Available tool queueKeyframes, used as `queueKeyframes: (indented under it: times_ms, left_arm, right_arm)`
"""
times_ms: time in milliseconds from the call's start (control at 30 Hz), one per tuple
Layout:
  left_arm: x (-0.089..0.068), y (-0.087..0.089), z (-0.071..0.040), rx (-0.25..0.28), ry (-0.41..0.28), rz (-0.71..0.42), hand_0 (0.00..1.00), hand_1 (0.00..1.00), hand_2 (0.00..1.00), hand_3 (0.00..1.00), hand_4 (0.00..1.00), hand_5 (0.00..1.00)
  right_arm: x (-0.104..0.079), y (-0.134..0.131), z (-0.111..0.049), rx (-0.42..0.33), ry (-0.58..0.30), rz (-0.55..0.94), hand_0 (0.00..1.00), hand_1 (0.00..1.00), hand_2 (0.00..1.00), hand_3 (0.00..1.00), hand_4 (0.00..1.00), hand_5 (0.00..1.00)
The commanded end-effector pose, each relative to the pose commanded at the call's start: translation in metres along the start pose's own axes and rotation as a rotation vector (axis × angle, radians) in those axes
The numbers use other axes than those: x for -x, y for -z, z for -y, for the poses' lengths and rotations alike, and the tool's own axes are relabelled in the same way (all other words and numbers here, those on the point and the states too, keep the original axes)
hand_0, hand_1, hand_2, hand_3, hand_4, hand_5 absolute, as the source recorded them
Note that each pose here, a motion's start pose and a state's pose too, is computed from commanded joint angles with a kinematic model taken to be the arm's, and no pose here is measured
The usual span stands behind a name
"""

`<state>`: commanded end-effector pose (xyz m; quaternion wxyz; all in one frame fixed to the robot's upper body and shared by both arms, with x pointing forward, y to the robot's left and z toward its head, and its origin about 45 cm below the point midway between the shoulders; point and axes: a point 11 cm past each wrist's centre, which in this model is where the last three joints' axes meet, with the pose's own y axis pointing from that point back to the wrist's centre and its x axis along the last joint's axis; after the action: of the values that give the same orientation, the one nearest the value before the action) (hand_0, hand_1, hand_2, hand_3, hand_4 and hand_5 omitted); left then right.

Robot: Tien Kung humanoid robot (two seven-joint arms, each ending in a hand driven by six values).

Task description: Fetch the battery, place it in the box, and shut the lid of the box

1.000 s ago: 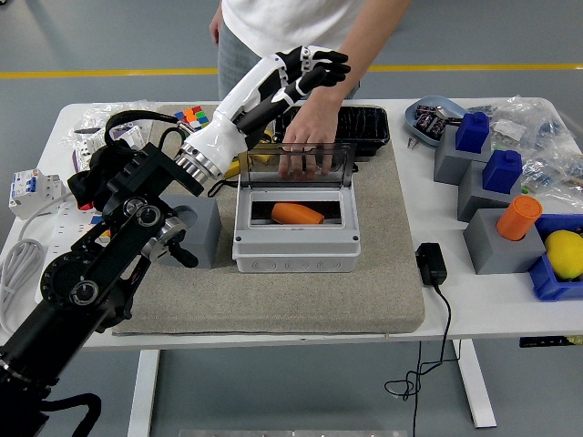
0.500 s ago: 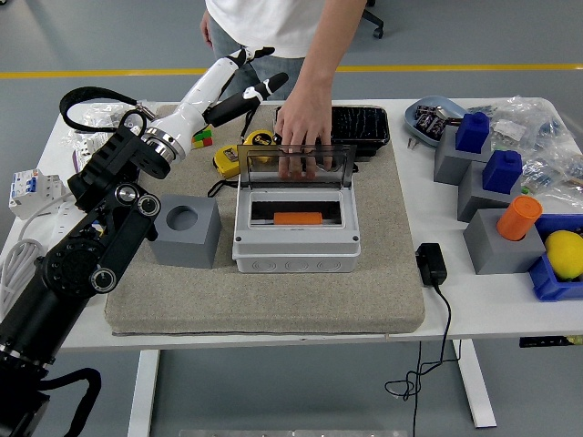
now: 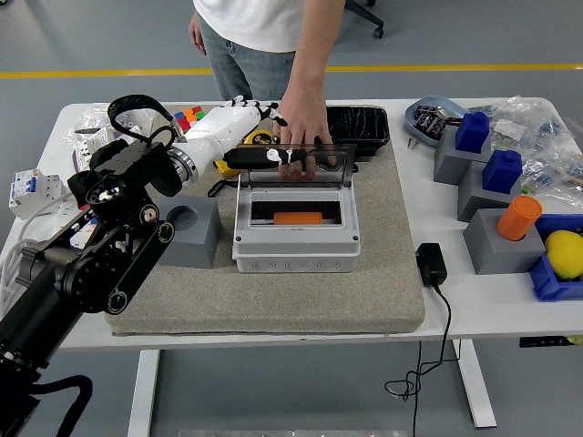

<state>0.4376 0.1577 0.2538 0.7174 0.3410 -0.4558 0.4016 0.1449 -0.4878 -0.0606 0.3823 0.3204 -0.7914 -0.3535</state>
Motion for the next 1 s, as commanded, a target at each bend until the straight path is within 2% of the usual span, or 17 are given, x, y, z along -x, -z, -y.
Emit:
queueKeyframes:
  times_ms: [33, 533, 700, 1000]
  left_arm:
    - [0.0, -0.001, 0.0, 0.002, 0.004, 0.001, 0.998, 0.998, 0.859, 0.627, 0.998, 0.998]
    - [0.007, -0.012, -0.006, 0.048, 0.05, -0.008, 0.998, 0.998, 0.822, 0.619, 0.998, 0.998]
    - [0.008, -0.019, -0.01, 0.081, 0.06, -0.017, 0.998, 0.998, 0.809, 0.617, 0.998, 0.998]
    - [0.04, -0.03, -0.022, 0.138, 0.152, -0.025, 0.998, 0.998, 0.804, 0.604, 0.998, 0.998]
  right_arm:
    - [0.0, 0.0, 0.0, 0.0, 0.0, 0.0, 0.998, 0.938, 0.858, 0.863, 0.998, 0.998]
    - [0.0, 0.002, 0.0, -0.003, 0.0, 0.008, 0.998, 0.938, 0.857, 0.863, 0.998, 0.998]
    - [0.0, 0.003, 0.0, -0.004, 0.001, 0.01, 0.998, 0.938, 0.857, 0.863, 0.998, 0.998]
    - [-0.001, 0.004, 0.0, -0.006, -0.001, 0.014, 0.998, 0.937, 0.856, 0.863, 0.998, 0.998]
